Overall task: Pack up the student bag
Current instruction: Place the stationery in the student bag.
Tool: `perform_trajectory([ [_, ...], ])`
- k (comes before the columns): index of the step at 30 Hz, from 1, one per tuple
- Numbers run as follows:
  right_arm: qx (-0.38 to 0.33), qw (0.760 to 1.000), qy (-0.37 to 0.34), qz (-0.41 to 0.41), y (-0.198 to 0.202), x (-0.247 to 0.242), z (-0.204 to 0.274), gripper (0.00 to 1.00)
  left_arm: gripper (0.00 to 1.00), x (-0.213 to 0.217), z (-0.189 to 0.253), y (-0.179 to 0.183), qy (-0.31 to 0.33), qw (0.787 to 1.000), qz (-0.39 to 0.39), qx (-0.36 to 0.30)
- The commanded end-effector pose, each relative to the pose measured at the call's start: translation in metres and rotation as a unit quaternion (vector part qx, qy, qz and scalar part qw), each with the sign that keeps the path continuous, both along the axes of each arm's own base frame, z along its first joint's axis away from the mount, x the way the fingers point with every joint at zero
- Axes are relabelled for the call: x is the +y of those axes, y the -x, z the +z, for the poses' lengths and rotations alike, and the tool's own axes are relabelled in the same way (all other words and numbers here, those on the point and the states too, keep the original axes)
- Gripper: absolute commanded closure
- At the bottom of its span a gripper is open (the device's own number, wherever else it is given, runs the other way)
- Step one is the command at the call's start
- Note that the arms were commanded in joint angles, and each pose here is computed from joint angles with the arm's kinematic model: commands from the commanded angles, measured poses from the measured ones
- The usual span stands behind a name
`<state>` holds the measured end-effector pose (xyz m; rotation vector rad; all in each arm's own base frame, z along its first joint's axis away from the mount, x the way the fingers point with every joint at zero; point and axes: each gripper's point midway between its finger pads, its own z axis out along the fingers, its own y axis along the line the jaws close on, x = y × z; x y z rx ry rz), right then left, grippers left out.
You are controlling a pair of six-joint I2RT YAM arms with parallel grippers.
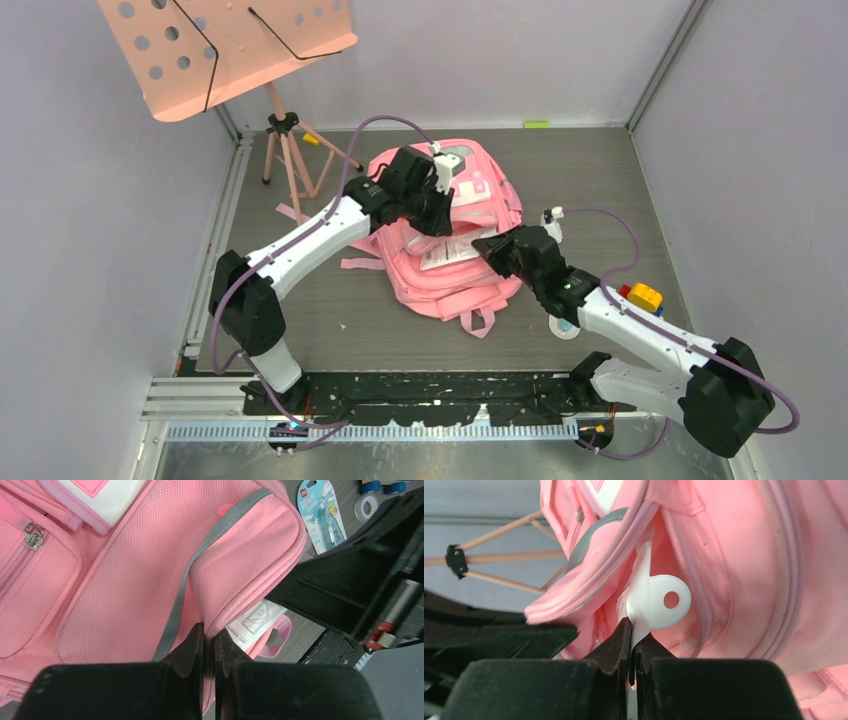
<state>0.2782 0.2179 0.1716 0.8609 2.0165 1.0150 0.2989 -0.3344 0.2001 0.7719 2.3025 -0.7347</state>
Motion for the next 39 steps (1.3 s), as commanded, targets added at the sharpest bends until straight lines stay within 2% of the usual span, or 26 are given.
perform_trajectory([
  [1, -0.035, 0.997, -0.009, -0.071, -0.026, -0.005, 0.004, 0.99, 1.0, -0.016, 0.063, 0.003, 0.087, 0.994, -0.02, -0.058],
  [7, -0.057, 0.995, 0.006, -0.08, -0.038, 0.009, -0.005, 0.99, 1.0, -0.018, 0.063, 0.005, 0.092, 0.994, -0.023, -0.052],
  [18, -0.078, 0.989, 0.093, -0.083, -0.067, 0.021, -0.032, 0.99, 1.0, -0.017, 0.062, 0.005, 0.088, 0.994, -0.025, -0.055],
  [24, -0.097, 0.981, 0.141, -0.086, -0.075, 0.014, -0.031, 0.8, 1.0, -0.016, 0.061, 0.005, 0.086, 0.994, -0.024, -0.056],
  [27, -0.089, 0.976, 0.188, -0.07, -0.077, 0.013, -0.036, 0.7, 1.0, -0.016, 0.06, 0.004, 0.084, 0.995, -0.024, -0.056],
  [29, -0.078, 0.972, 0.216, -0.058, -0.076, 0.013, -0.039, 0.62, 1.0, -0.015, 0.06, 0.004, 0.083, 0.995, -0.024, -0.058],
  [32, -0.067, 0.966, 0.246, -0.037, -0.072, 0.011, -0.038, 0.44, 1.0, -0.016, 0.06, 0.004, 0.082, 0.995, -0.023, -0.057],
  [39, -0.04, 0.953, 0.299, -0.002, -0.051, -0.005, -0.034, 0.29, 1.0, -0.013, 0.061, 0.002, 0.077, 0.995, -0.02, -0.062],
])
